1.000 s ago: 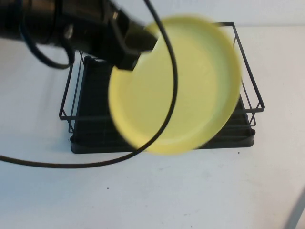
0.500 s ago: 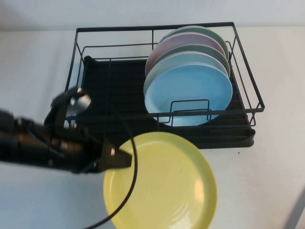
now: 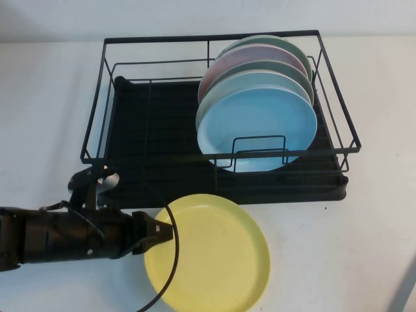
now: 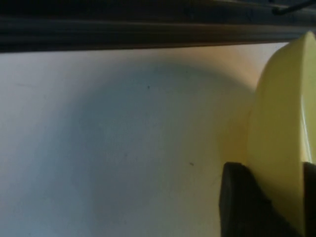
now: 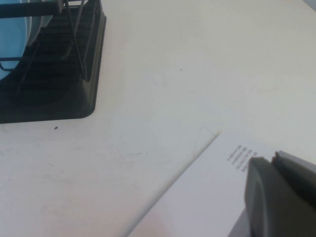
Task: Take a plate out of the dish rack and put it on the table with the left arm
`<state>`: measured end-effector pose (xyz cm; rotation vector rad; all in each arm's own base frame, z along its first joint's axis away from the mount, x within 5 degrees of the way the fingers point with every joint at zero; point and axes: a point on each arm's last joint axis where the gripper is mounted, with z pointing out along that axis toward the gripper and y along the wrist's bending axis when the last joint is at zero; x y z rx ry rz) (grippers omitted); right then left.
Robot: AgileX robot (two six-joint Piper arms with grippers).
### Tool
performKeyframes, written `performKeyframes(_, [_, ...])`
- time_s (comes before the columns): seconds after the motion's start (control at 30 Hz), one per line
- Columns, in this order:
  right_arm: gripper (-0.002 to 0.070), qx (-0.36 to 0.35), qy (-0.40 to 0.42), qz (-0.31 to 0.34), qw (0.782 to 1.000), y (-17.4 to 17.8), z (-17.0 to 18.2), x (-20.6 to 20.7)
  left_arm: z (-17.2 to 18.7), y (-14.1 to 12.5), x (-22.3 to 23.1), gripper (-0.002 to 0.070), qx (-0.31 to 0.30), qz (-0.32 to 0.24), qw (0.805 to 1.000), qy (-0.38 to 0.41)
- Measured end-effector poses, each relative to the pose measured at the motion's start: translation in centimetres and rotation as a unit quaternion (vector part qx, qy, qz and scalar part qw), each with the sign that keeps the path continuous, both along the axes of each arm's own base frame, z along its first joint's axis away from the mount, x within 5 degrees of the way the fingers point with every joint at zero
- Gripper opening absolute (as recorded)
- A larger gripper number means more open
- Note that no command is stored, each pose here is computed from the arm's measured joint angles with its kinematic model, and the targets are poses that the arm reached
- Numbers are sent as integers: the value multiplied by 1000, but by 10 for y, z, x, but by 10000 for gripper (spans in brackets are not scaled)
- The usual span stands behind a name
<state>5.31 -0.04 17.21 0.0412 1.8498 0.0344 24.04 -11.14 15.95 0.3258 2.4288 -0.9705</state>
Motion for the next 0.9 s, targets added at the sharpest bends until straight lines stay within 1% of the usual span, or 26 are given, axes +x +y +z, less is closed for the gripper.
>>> performKeyframes(0.07, [-20,0,0,0,1000,0,0,0,-5,0,2,238,3,-3,1000,-2])
performKeyframes(0.17, [-20,0,0,0,1000,0,0,0,-8,1,4,354,19,-4,1000,-15])
performKeyframes(0.27, [-20,0,0,0,1000,0,0,0,-10,5,6,399,43,2,999,-29])
performKeyframes(0.4, [-21,0,0,0,1000,0,0,0,-2,9,6,407,74,3,996,-57])
performKeyframes(0.47, [-20,0,0,0,1000,0,0,0,11,12,4,380,89,-3,992,-89])
performKeyframes(0.5, [-20,0,0,0,1000,0,0,0,17,13,2,347,95,-5,990,-104])
performKeyframes(0.53, [-20,0,0,0,1000,0,0,0,26,14,0,301,102,-8,987,-124])
performKeyframes(0.63, [-20,0,0,0,1000,0,0,0,55,19,-12,121,118,-23,975,-189])
performKeyframes(0.67, [-20,0,0,0,1000,0,0,0,66,20,-18,78,124,-28,968,-214])
performKeyframes(0.77, [-20,0,0,0,1000,0,0,0,96,26,-39,23,136,-36,951,-274])
performKeyframes(0.9, [-20,0,0,0,1000,0,0,0,131,36,-74,4,150,-35,927,-342])
